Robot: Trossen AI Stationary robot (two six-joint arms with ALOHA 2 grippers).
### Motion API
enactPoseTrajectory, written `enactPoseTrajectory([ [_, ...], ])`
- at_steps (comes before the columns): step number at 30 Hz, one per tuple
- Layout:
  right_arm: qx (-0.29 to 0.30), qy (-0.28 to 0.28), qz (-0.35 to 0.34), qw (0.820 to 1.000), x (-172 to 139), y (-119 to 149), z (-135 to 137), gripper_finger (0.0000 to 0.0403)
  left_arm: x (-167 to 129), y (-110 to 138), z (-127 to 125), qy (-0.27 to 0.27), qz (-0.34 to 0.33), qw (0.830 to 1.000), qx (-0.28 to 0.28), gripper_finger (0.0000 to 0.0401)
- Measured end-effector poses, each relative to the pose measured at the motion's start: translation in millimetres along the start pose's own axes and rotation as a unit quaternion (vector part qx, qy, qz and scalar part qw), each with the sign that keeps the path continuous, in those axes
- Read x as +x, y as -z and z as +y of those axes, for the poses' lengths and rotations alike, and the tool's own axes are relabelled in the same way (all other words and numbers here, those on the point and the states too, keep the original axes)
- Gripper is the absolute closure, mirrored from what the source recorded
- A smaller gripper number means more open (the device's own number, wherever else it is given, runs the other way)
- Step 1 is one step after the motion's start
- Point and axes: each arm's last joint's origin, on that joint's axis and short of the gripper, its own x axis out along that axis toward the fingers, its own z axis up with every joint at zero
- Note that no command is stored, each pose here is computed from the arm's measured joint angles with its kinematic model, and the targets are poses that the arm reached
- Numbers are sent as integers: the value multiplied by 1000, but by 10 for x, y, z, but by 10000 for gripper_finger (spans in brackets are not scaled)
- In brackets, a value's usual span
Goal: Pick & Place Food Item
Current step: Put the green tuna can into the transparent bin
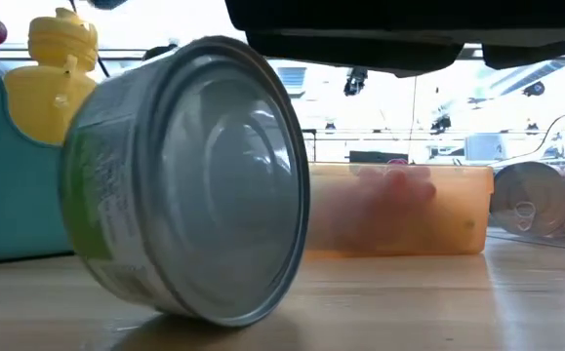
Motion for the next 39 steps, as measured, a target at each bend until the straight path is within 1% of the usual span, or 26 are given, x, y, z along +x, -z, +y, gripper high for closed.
enactPoseTrajectory([
  [2, -4, 0, -1, 1000, -2, -9, -4, 182, -148, -57, -15, 9, -25, 999, 18, 399],
  [5, -16, 11, -4, 1000, -14, -49, -22, 182, -383, -139, -15, -8, -76, 996, 37, 399],
  [8, -25, 14, -3, 1000, -28, -94, -53, 182, -624, -203, 5, -57, -135, 988, 45, 399],
  [12, -41, 23, 14, 999, -51, -111, -99, 182, -960, -263, 43, -119, -203, 970, 61, 399],
  [15, -39, 28, 20, 999, -71, -140, -123, 182, -1172, -278, 70, -139, -230, 960, 79, 399],
  [18, -35, 23, 21, 999, -78, -152, -128, 182, -1274, -261, 94, -146, -236, 956, 93, 399],
  [20, -34, 2, 21, 999, -76, -149, -117, 182, -1273, -244, 106, -152, -228, 957, 97, 399],
  [22, -17, -30, 21, 999, -64, -149, -111, 182, -1250, -219, 118, -160, -213, 958, 102, 399],
  [24, -2, -43, 24, 999, -57, -144, -111, 182, -1209, -200, 125, -166, -200, 960, 107, 399],
  [30, 0, -42, 31, 999, -42, -115, -116, 182, -1042, -172, 122, -176, -172, 963, 114, 399],
  [33, -5, -30, 37, 999, -44, -99, -122, 182, -982, -165, 110, -170, -163, 965, 117, 399],
  [35, -7, -22, 42, 999, -49, -92, -127, 182, -974, -161, 100, -148, -160, 971, 98, 399],
  [37, -7, -10, 52, 999, -59, -82, -141, 182, -978, -161, 92, -127, -161, 977, 63, 399],
  [39, -3, -3, 69, 998, -85, -85, -172, 182, -981, -159, 85, -121, -161, 978, 48, 399],
])
